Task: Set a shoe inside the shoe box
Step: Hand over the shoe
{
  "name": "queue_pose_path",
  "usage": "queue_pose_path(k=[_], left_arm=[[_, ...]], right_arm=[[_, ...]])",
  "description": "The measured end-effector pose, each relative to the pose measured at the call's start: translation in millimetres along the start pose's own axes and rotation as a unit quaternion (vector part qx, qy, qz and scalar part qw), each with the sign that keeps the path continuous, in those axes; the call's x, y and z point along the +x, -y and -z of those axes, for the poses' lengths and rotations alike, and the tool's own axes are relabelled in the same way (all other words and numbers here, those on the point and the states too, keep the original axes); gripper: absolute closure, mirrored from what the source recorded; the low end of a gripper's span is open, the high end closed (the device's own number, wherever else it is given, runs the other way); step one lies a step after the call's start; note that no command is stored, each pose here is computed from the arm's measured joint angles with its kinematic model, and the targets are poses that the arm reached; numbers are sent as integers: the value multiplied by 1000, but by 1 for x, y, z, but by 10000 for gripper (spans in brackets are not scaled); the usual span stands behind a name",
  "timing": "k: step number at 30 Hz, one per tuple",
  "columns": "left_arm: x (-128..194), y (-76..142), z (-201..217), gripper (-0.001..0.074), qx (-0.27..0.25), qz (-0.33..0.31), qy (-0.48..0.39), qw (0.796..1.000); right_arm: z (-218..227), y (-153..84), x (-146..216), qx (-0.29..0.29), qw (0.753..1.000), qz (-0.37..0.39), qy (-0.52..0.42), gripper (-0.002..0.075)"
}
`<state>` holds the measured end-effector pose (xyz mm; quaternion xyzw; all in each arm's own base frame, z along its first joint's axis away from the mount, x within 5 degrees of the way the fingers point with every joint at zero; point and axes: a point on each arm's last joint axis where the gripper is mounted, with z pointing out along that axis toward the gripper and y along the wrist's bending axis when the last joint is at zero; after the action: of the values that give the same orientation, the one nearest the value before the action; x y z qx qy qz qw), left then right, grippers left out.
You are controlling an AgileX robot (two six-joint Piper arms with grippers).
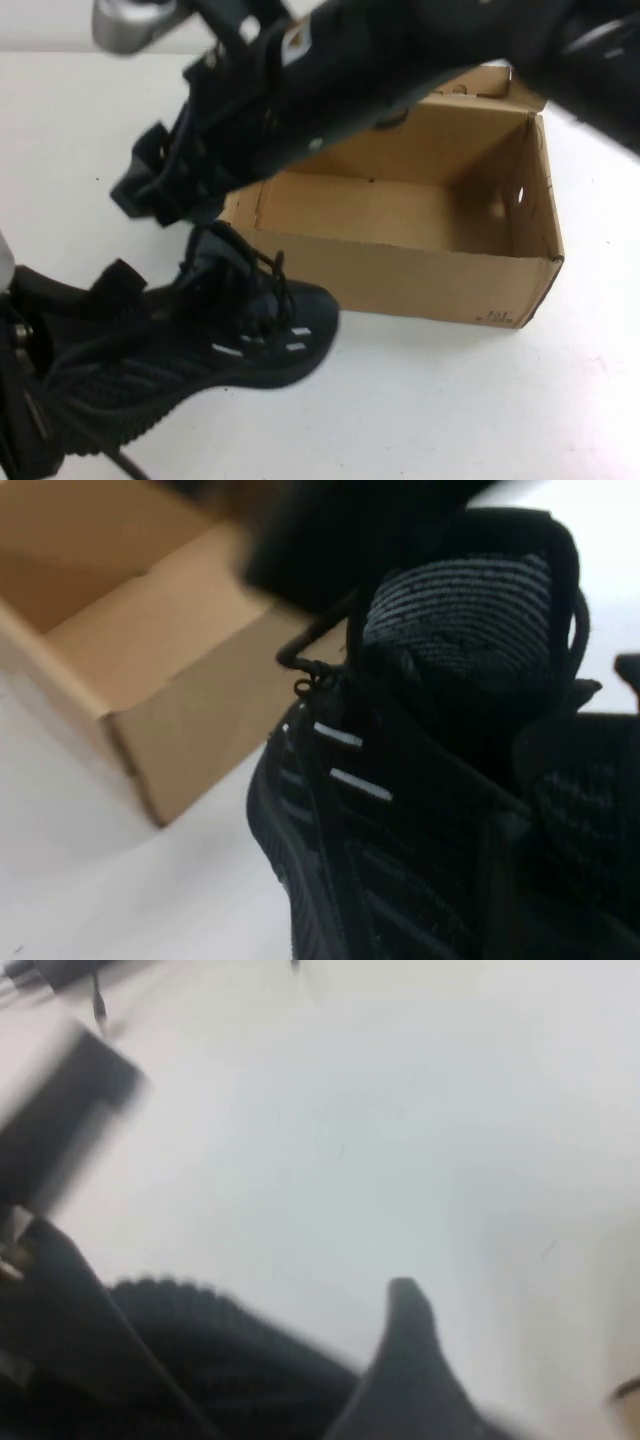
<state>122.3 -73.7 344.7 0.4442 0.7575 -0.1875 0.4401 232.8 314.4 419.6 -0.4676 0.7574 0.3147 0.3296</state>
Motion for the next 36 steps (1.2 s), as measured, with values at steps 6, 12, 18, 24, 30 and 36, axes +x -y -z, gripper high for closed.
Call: queue_pose_path(k=[6,12,18,24,30,36], left_arm=[[1,5,-1,674,35,-24,-3,999],[-1,-1,-12,675,60,-25,6,998],[-3,-11,-35,677,120,-18,24,992],[-6,-29,-49,677,174,-7,33,984],[-29,-52,-41,678,140,-17,52,989],[-38,-53,-36,678,140,-6,65,988]], right_arm=[[53,-4,-10,29,989,137,36,274],[94,17,6,43,980,195,-22,275],[110,44,34,26,986,159,-48,275],[105,57,63,-24,995,90,-37,275],[79,62,98,-68,994,43,-75,275],[75,62,102,-76,993,45,-74,260]])
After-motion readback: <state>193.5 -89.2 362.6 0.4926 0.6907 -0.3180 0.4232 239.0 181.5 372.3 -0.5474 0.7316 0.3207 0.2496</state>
